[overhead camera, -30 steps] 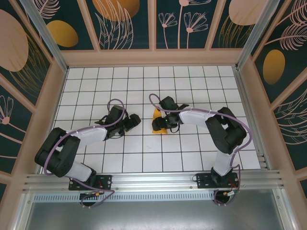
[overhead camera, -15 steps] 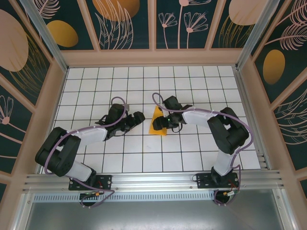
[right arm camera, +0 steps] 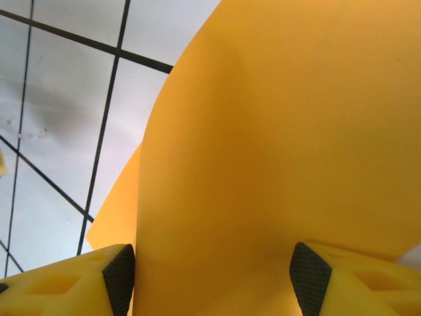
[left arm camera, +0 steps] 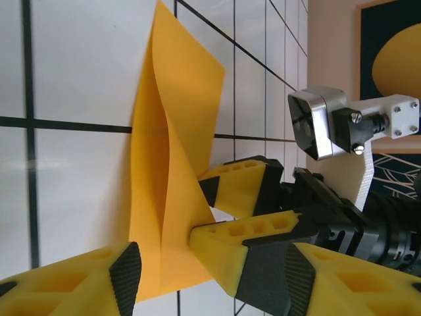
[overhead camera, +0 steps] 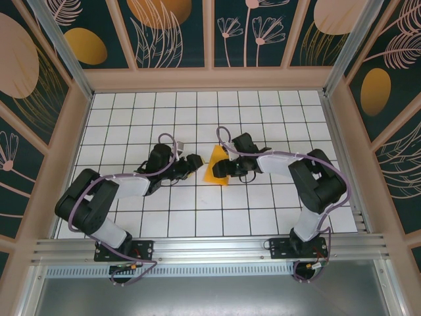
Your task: Fold a paper plane with a square sheet of paper (pick it up from the middle)
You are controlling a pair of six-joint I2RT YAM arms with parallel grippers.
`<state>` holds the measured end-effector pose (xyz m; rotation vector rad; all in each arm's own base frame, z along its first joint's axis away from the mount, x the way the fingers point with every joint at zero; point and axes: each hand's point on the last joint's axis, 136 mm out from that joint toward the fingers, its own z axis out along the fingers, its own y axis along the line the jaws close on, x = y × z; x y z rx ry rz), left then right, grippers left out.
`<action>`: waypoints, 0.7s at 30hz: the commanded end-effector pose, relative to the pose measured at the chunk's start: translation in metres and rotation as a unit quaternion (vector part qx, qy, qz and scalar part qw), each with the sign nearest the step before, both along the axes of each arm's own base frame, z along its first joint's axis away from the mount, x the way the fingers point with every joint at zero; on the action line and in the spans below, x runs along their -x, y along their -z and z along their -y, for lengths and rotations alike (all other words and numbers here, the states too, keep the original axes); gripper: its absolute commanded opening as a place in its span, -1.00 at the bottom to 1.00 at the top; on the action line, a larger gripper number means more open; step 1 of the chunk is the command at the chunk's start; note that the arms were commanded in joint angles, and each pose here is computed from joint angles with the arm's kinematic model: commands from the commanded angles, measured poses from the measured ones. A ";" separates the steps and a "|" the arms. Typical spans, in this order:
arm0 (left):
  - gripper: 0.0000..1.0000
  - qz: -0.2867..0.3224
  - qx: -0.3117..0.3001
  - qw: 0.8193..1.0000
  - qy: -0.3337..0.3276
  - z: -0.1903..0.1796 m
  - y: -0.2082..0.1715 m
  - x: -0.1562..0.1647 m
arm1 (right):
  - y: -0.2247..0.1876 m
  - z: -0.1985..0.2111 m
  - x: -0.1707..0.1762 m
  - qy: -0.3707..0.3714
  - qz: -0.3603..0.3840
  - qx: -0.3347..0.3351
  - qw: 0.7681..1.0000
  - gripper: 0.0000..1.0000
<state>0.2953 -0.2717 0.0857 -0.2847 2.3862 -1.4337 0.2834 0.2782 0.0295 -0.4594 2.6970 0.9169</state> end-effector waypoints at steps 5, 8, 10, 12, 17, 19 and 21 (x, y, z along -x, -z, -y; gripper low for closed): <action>0.17 0.004 0.040 0.999 0.036 0.029 -0.008 -0.008 | 0.034 0.015 0.028 -0.002 -0.061 0.016 0.998 0.35; 0.13 -0.009 0.033 0.999 0.035 0.033 0.002 -0.013 | 0.036 0.016 0.029 -0.003 -0.061 0.018 0.998 0.35; 0.02 -0.017 0.029 0.999 0.033 0.034 0.008 -0.016 | 0.036 0.016 0.029 -0.004 -0.061 0.018 0.998 0.35; -0.06 -0.025 0.024 0.999 0.027 0.034 0.014 -0.020 | 0.036 0.017 0.028 -0.003 -0.060 0.019 0.998 0.33; -0.09 -0.037 0.014 0.999 0.025 0.037 0.025 -0.025 | 0.037 0.016 0.029 -0.005 -0.064 0.016 0.998 0.30; -0.09 -0.039 0.010 0.999 0.024 0.037 0.027 -0.027 | 0.037 0.016 0.030 -0.006 -0.064 0.016 0.998 0.30; -0.10 -0.039 0.011 0.999 0.026 0.039 0.027 -0.028 | 0.036 0.016 0.030 -0.008 -0.064 0.014 0.998 0.29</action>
